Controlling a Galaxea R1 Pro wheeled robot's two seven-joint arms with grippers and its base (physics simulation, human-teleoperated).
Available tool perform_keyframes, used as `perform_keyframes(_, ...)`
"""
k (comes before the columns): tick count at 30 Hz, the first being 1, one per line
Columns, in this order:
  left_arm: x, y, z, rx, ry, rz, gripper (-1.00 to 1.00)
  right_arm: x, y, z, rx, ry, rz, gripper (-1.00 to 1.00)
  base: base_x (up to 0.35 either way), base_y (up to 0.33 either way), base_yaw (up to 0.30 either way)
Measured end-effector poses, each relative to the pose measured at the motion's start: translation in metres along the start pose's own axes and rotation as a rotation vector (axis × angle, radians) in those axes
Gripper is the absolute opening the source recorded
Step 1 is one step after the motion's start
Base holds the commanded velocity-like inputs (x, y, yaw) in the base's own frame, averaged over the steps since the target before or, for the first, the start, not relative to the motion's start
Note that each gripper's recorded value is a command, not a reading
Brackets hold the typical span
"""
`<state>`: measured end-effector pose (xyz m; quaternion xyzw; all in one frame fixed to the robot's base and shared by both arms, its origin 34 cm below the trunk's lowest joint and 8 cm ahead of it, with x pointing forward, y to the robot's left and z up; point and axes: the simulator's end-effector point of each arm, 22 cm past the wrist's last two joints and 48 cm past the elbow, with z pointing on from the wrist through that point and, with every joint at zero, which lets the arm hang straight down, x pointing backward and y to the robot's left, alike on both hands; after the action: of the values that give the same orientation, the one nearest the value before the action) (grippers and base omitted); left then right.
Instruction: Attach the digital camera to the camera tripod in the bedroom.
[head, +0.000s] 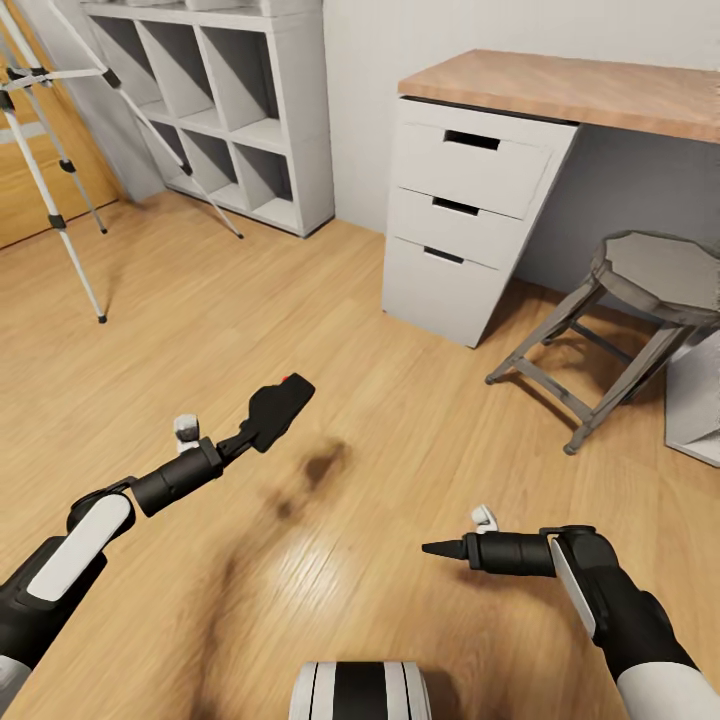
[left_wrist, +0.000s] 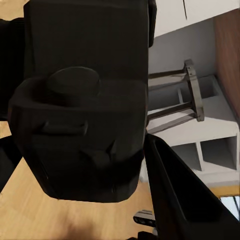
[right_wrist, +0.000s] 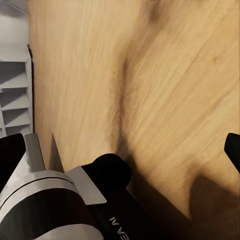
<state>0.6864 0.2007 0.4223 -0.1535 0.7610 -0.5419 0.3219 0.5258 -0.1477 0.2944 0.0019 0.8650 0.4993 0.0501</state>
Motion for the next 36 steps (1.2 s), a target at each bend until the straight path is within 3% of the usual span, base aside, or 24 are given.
perform_keyframes(4, 0.0, 0.0, -0.002, -0.022, 0.007, 0.037, -1.0, -0.004, 0.006, -0.003, 0.001, -0.007, -0.016, 1.0, 0.0, 0.0, 0.0)
perform_keyframes(15, -0.013, -0.002, -0.007, -0.107, -0.012, 0.068, -1.0, -0.014, 0.023, -0.016, 0.001, -0.03, -0.053, 1.0, 0.0, 0.0, 0.0)
perform_keyframes(36, -0.033, -0.045, -0.016, -0.079, -0.051, 0.12, -1.0, -0.03, 0.058, -0.035, -0.004, -0.071, -0.128, 1.0, 0.0, 0.0, 0.0)
